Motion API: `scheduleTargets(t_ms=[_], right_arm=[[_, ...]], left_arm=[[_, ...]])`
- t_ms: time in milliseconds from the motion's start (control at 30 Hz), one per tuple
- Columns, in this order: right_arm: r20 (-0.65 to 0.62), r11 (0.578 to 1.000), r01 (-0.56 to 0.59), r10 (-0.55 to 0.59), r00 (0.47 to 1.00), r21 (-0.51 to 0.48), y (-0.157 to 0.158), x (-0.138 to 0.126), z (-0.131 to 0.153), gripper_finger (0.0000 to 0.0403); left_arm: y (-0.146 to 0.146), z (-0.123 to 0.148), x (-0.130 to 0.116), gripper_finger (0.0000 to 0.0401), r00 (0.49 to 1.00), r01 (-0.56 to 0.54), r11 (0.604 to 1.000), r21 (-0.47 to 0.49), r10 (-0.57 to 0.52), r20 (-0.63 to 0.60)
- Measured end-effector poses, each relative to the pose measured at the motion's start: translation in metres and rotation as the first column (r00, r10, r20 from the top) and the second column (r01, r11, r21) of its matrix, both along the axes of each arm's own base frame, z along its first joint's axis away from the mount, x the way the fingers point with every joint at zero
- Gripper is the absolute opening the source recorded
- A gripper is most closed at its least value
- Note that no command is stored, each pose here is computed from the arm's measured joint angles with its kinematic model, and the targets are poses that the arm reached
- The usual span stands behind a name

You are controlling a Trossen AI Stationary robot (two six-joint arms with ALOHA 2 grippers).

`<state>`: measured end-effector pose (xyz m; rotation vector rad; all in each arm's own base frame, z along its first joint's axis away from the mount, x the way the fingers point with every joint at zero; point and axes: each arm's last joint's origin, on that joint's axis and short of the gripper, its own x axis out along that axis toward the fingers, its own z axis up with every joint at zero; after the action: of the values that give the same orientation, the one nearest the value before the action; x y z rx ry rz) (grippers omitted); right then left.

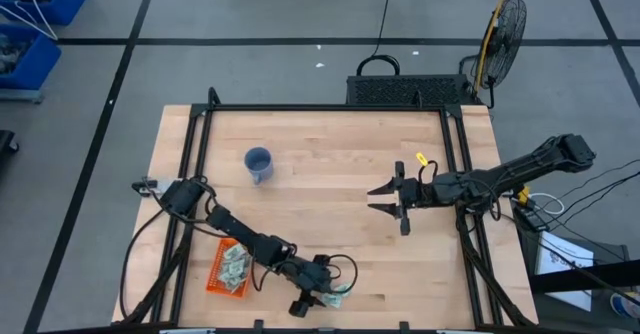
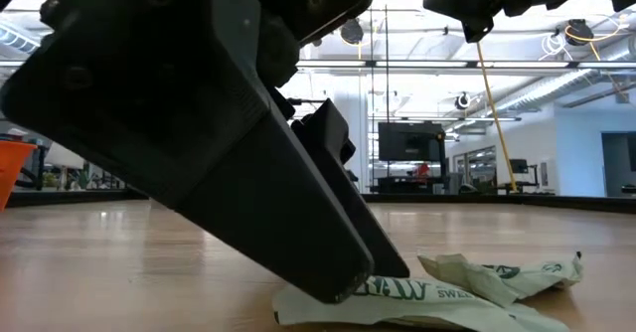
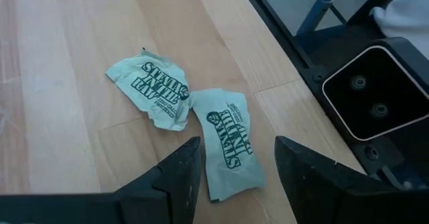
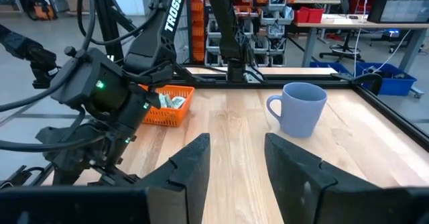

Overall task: Pick and place Stevia / Truvia into bins
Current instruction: Put the stevia packet into the orange bin

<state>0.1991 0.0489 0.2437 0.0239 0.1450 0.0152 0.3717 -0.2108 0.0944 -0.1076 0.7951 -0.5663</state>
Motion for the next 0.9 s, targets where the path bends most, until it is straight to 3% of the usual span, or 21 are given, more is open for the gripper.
scheduleTargets(t_ms=[133,433,533,633,733,900], right_arm=[[0.0,1.0,0.0,0.0,1.0,0.002,0.0,0.0,0.0,0.0134],[0.0,1.0,0.0,0.0,1.0,0.003,0.0,0.0,0.0,0.0134],[-0.001,1.0,0.001,-0.001,1.0,0.005,0.0,0.0,0.0,0.0134],[-0.002,0.999,0.005,-0.005,1.0,0.034,0.0,0.0,0.0,0.0134],[-0.009,0.999,0.007,-0.006,1.0,0.044,0.0,0.0,-0.001,0.0134],[-0.03,0.999,0.008,-0.007,1.0,0.04,0.0,0.0,-0.003,0.0134]], left_arm=[[0.001,0.0,0.0,0.0178,1.0,-0.003,1.0,0.002,0.003,-0.003],[0.01,-0.002,0.004,0.0024,1.0,-0.006,1.0,-0.006,0.006,-0.016],[0.011,0.006,0.003,0.001,1.0,0.017,1.0,0.002,-0.017,-0.002],[0.014,0.025,-0.001,0.0013,1.0,0.02,1.0,0.008,-0.02,0.002],[0.019,0.062,-0.012,0.0006,1.0,-0.008,0.999,0.04,0.008,0.001],[0.028,0.112,-0.059,0.0008,0.969,-0.175,0.963,0.207,0.205,-0.135]])
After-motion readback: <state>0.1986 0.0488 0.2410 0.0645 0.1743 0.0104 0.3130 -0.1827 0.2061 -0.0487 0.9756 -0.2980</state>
